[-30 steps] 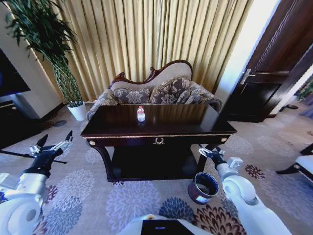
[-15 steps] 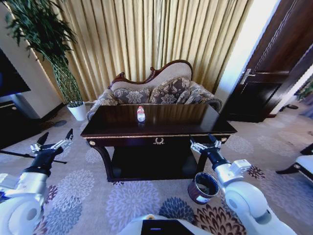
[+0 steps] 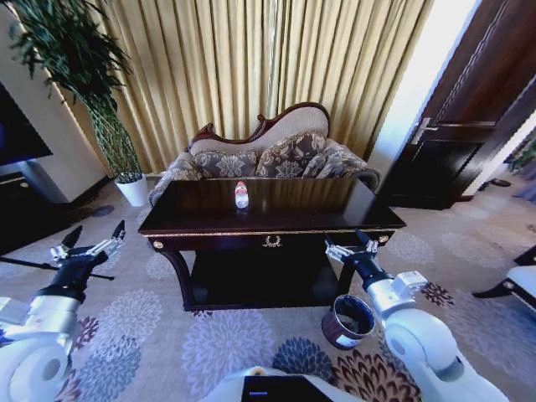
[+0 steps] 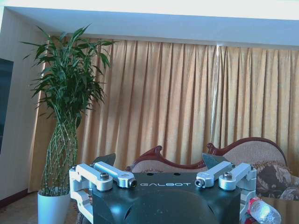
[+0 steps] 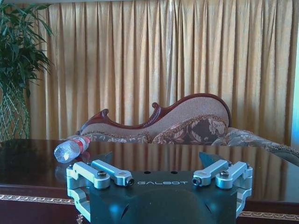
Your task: Move to the front of the table and place the trash on the table into the trash bin.
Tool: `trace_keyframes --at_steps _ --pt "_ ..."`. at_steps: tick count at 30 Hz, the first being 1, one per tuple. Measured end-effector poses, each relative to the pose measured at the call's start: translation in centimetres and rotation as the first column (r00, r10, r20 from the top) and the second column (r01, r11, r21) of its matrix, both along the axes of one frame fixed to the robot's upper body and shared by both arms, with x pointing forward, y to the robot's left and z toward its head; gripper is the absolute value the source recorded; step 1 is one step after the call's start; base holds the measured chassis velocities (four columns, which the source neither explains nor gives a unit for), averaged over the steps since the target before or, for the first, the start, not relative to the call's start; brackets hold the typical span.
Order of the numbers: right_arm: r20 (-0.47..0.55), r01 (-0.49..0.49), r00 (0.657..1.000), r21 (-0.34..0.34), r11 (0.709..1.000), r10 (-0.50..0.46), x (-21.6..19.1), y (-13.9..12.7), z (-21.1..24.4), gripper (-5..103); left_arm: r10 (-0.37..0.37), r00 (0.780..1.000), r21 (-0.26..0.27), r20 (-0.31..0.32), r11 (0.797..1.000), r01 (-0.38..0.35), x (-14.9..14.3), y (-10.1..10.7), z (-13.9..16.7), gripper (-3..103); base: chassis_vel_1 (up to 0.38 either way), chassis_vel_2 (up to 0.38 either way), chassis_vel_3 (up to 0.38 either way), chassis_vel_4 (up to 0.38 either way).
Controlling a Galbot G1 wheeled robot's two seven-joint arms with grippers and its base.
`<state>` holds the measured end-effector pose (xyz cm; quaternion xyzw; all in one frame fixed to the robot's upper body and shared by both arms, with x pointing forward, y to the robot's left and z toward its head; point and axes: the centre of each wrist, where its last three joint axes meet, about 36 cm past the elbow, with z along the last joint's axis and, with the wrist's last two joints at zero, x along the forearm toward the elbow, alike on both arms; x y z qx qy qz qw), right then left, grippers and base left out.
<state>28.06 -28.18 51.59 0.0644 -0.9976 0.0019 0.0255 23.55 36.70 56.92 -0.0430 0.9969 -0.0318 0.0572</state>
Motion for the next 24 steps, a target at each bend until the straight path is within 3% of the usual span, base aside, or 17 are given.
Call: trace_keyframes --at_steps 24 --pt "0.000 -0.010 1.000 -0.007 1.000 0.010 -0.65 0.56 0.18 100 -0.001 1.000 0.008 0.012 1.000 0.001 -0.28 -0.29 0.49 100 -0.130 0.119 0.120 -0.120"
